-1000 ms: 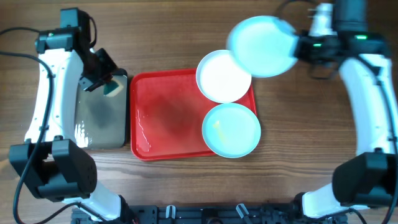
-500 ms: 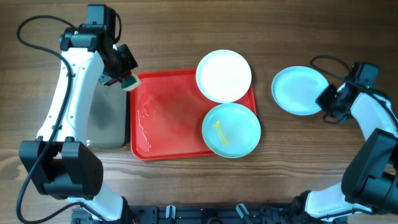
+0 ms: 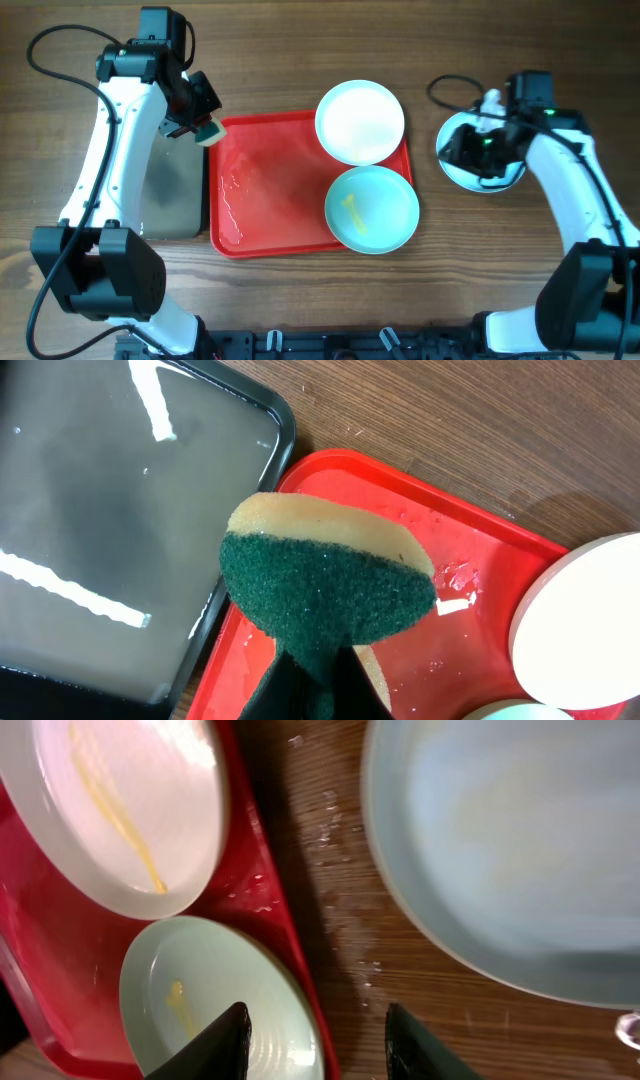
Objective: Clean dirty plates on tray and stack at the side
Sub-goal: 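Lift the white plate with the right gripper and place it right of the tray, then grasp the light-blue plate with the right gripper and tilt it up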
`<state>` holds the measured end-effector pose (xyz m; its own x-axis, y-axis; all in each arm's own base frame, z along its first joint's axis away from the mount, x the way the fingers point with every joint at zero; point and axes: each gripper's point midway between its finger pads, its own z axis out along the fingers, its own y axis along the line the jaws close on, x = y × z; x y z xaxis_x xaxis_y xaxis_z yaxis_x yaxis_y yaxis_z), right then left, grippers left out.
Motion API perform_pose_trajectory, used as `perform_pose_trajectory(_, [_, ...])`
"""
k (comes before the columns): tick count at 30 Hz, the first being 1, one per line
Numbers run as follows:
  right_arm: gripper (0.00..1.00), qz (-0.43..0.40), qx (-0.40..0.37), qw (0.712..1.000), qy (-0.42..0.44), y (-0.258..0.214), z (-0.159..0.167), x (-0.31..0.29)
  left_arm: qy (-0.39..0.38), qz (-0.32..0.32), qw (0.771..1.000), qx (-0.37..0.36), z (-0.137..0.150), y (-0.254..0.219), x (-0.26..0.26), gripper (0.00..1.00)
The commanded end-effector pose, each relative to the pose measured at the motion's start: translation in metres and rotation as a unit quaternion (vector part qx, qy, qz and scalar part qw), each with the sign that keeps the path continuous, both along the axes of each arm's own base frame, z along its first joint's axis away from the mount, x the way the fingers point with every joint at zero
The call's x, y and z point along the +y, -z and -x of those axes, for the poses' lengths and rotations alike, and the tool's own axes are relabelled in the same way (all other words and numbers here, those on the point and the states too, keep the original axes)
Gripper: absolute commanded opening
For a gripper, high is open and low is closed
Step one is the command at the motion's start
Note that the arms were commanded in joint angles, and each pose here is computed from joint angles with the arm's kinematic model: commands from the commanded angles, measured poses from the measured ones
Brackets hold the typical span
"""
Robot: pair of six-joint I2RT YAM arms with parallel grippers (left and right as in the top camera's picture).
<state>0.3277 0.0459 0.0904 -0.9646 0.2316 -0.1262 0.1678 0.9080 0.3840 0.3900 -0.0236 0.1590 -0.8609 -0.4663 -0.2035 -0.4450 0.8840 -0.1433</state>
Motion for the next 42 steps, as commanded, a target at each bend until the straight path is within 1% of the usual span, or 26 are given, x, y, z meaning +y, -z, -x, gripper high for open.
perform_pose_trajectory(1, [0.44, 0.022, 0.031, 0.998, -0.058, 0.027, 0.02, 0.027, 0.009, -0.007, 1.0, 0.003, 0.001, 0.003, 0.0, 0.04])
perform_pose_trajectory(4, [0.43, 0.058, 0.042, 0.993, -0.089, 0.043, 0.032, 0.037, 0.009, -0.007, 1.0, 0.003, 0.0, 0.003, 0.0, 0.04])
perform_pose_trajectory(7, [0.39, 0.059, 0.046, 0.991, -0.109, 0.061, 0.043, 0.048, 0.009, -0.007, 1.0, 0.003, 0.0, 0.003, 0.0, 0.04])
perform_pose_trajectory(9, [0.38, 0.06, 0.047, 0.991, -0.11, 0.072, 0.05, 0.048, 0.009, -0.007, 1.0, 0.003, 0.0, 0.003, 0.0, 0.04])
perform_pose_trajectory(11, [0.38, 0.083, 0.051, 0.991, -0.091, 0.081, 0.052, 0.039, 0.009, -0.007, 1.0, 0.003, 0.0, 0.003, 0.0, 0.04])
perform_pose_trajectory(13, [0.36, 0.089, 0.05, 0.991, -0.091, 0.083, 0.053, 0.037, 0.009, -0.007, 1.0, 0.003, 0.0, 0.003, 0.0, 0.04])
perform_pose_trajectory(14, [0.29, 0.089, 0.05, 0.991, -0.09, 0.083, 0.052, 0.037, 0.009, -0.007, 1.0, 0.003, 0.0, 0.003, 0.0, 0.04])
perform_pose_trajectory(16, [0.05, 0.088, 0.049, 0.991, -0.089, 0.083, 0.052, 0.037, 0.009, -0.007, 1.0, 0.003, 0.0, 0.003, 0.0, 0.04])
perform_pose_trajectory(22, [0.04, 0.089, 0.058, 0.99, -0.09, 0.076, 0.054, 0.037, 0.009, -0.007, 1.0, 0.003, 0.0, 0.003, 0.0, 0.04])
perform_pose_trajectory(26, [0.04, 0.087, 0.045, 0.99, -0.099, 0.043, 0.05, 0.04, 0.009, -0.007, 1.0, 0.003, 0.001, 0.003, 0.0, 0.04])
perform_pose_trajectory(28, [0.05, 0.072, 0.024, 0.99, -0.123, 0.022, 0.05, 0.06, 0.009, -0.007, 1.0, 0.003, 0.001, 0.003, 0.0, 0.04])
perform_pose_trajectory(30, [0.04, 0.06, 0.014, 0.99, -0.125, 0.013, 0.052, 0.085, 0.009, -0.007, 1.0, 0.003, 0.001, 0.003, 0.0, 0.04])
perform_pose_trajectory(32, [0.04, 0.038, -0.026, 0.991, -0.127, 0.006, 0.042, 0.124, 0.009, -0.007, 1.0, 0.003, 0.0, 0.003, 0.0, 0.04])
perform_pose_trajectory(34, [0.04, 0.024, -0.069, 0.993, -0.096, 0.0, 0.028, 0.157, 0.009, -0.007, 1.0, 0.003, 0.0, 0.003, 0.0, 0.04])
perform_pose_trajectory(36, [0.04, 0.003, -0.103, 0.993, -0.057, 0.002, 0.012, 0.193, 0.009, -0.007, 1.0, 0.003, 0.0, 0.003, 0.0, 0.04])
perform_pose_trajectory(38, [0.04, 0.005, -0.108, 0.993, -0.044, 0.012, 0.006, 0.209, 0.009, -0.007, 1.0, 0.003, 0.0, 0.003, 0.0, 0.04])
perform_pose_trajectory(40, [0.04, 0.022, -0.089, 0.995, -0.042, 0.03, 0.002, 0.22, 0.009, -0.007, 1.0, 0.003, 0.0, 0.003, 0.0, 0.04])
perform_pose_trajectory(42, [0.04, 0.038, -0.047, 0.997, -0.056, 0.051, 0.001, 0.23, 0.009, -0.007, 1.0, 0.003, 0.0, 0.003, 0.0, 0.04])
